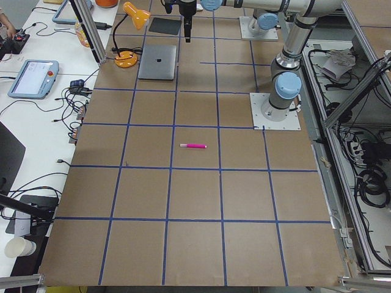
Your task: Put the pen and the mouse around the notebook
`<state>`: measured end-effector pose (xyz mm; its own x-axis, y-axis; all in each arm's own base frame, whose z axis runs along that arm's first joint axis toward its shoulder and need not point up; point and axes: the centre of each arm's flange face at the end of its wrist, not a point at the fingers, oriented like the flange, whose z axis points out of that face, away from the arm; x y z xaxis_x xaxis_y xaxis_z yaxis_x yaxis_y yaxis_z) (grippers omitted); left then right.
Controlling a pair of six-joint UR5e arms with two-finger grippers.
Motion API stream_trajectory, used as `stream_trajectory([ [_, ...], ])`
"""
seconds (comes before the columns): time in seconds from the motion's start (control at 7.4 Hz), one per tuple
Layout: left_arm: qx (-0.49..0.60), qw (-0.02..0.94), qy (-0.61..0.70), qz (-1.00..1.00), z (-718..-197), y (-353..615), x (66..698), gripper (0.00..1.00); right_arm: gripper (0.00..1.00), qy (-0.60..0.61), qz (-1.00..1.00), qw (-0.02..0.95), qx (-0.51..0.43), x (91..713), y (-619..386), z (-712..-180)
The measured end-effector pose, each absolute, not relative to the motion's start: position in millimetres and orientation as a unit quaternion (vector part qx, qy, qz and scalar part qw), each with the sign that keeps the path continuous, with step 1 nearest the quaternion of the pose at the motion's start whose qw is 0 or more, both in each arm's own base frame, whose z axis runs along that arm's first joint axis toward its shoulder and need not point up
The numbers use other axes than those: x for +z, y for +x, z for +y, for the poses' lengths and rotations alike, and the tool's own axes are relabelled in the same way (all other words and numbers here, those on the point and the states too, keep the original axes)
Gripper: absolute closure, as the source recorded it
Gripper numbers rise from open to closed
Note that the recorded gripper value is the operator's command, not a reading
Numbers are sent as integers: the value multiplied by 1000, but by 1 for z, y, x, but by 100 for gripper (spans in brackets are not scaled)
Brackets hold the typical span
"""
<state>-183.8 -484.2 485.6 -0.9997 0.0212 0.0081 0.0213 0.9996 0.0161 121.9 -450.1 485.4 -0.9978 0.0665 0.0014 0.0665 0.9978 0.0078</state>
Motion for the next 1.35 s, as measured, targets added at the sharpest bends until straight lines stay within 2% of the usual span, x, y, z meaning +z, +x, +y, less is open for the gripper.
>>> stream_trajectory([
  [0.81, -17, -3, -13, -1000, -478, -171, 481, 0, 0, -51, -998, 28, -16, 473, 96, -463],
  [1.35, -35, 5, -23, -999, -481, -66, 423, 0, 0, -143, -987, 43, -57, 426, -79, -493],
])
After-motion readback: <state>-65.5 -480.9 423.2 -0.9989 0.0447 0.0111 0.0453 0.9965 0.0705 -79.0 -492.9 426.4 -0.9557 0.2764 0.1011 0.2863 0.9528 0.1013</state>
